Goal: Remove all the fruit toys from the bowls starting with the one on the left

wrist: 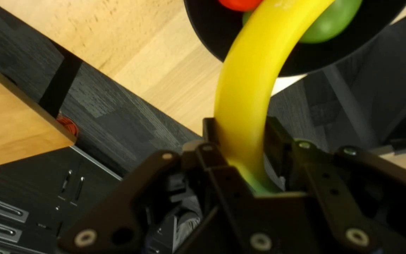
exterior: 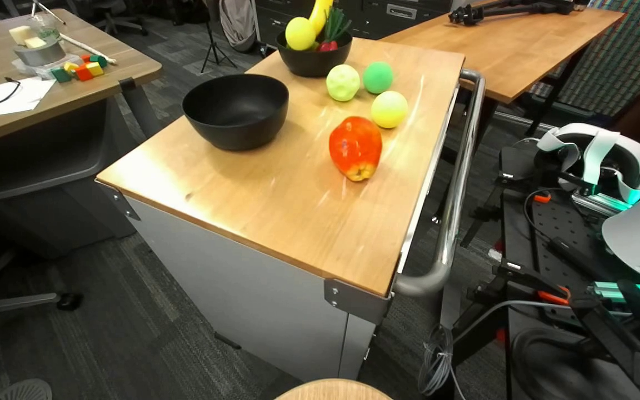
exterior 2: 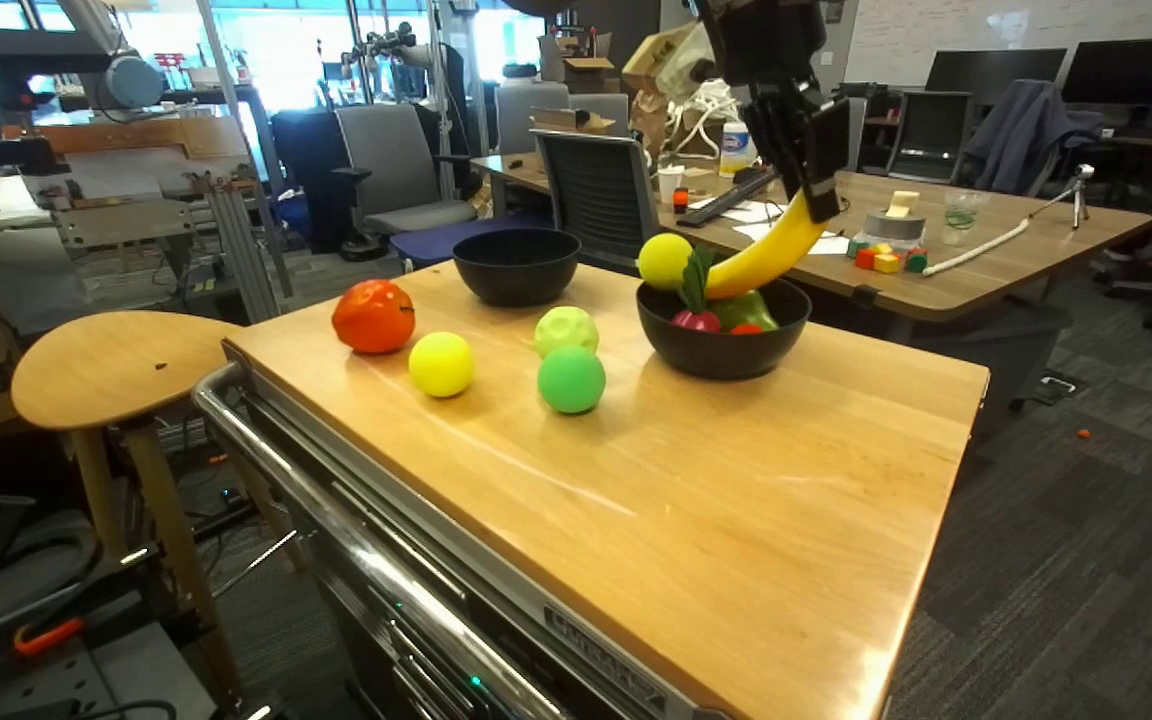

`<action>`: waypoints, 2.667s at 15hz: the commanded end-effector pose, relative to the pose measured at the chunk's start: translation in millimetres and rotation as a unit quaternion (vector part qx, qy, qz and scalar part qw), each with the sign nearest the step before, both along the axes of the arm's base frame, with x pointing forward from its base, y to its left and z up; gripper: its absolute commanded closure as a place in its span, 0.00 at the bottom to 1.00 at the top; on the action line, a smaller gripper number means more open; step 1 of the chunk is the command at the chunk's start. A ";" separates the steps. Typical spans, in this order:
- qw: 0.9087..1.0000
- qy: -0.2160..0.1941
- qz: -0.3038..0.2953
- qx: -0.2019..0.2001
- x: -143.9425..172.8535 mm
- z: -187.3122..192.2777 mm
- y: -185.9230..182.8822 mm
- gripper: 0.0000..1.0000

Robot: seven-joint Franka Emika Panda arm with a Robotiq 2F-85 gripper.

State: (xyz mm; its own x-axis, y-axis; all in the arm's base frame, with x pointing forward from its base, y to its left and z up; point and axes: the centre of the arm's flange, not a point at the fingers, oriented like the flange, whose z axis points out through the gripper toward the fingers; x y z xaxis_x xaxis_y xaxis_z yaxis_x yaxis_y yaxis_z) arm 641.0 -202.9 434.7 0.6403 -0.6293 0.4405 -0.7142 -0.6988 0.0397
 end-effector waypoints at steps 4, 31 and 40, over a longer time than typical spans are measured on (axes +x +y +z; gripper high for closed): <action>0.994 -0.109 -0.014 0.000 -89.4 68.6 -23.7 0.89; 0.994 0.031 -0.071 0.082 -131.3 -52.9 -67.1 0.39; 0.996 -0.048 -0.005 0.081 -97.4 54.4 -31.3 0.00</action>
State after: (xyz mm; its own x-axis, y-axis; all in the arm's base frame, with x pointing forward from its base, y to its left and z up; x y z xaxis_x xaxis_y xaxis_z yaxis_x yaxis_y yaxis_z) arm 529.4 -256.4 451.9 0.5932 -0.7051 0.3886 -0.7495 -0.6599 -0.0533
